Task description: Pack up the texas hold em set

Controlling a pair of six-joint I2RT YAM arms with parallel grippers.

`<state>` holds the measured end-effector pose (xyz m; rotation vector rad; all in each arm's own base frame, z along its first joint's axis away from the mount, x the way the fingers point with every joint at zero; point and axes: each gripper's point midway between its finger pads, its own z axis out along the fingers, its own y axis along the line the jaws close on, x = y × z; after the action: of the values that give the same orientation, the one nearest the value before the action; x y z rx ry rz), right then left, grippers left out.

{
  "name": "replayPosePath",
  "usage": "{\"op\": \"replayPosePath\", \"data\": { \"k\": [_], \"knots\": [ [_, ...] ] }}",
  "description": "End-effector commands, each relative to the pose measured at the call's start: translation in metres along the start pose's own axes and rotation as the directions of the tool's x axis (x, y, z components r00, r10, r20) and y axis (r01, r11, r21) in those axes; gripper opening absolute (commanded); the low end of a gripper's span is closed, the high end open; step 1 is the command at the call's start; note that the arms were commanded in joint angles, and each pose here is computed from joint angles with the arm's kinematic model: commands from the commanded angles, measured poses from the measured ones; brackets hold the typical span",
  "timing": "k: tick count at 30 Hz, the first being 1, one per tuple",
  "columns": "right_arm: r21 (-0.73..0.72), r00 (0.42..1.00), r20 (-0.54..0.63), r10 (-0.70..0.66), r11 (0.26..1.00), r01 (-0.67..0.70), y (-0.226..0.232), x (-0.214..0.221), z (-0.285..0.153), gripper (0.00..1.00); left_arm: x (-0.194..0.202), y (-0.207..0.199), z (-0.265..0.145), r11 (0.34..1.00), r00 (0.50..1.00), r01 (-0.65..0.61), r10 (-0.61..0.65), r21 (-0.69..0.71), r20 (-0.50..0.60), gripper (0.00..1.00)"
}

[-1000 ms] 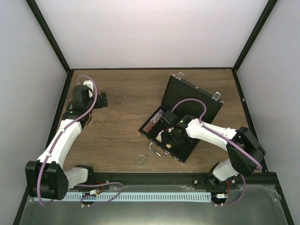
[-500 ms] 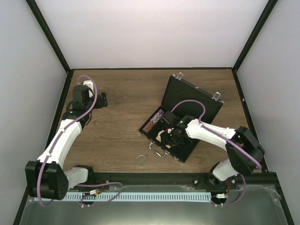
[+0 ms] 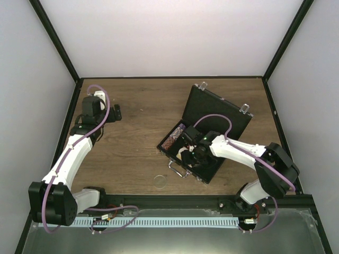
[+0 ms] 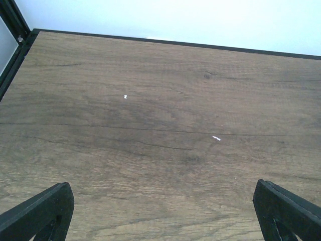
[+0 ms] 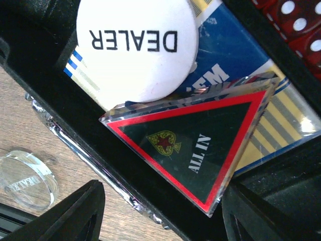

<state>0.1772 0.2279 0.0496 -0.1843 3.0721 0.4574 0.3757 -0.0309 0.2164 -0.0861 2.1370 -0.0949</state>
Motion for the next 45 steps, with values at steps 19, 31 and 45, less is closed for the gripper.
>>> {"op": "replayPosePath", "data": {
  "k": [19, 31, 45],
  "knots": [
    [0.140, 0.969, 0.239, -0.057, 0.990, 0.024, 0.023, -0.019, -0.072, 0.84, -0.008, 0.001, -0.009, 1.000, 0.999, 0.000, 0.000, -0.010, 0.034, 1.00],
    [0.140, 0.936, 0.148, -0.319, 0.944, 0.299, 0.132, 0.023, 0.002, 0.93, -0.009, 0.006, -0.009, 0.999, 0.999, -0.005, 0.006, -0.039, 0.042, 1.00],
    [0.197, 0.928, 0.055, -0.368, 0.915, 0.352, 0.137, 0.051, 0.051, 0.95, -0.012, 0.003, -0.011, 1.000, 0.999, 0.002, -0.001, -0.020, 0.050, 1.00]
  ]
}}
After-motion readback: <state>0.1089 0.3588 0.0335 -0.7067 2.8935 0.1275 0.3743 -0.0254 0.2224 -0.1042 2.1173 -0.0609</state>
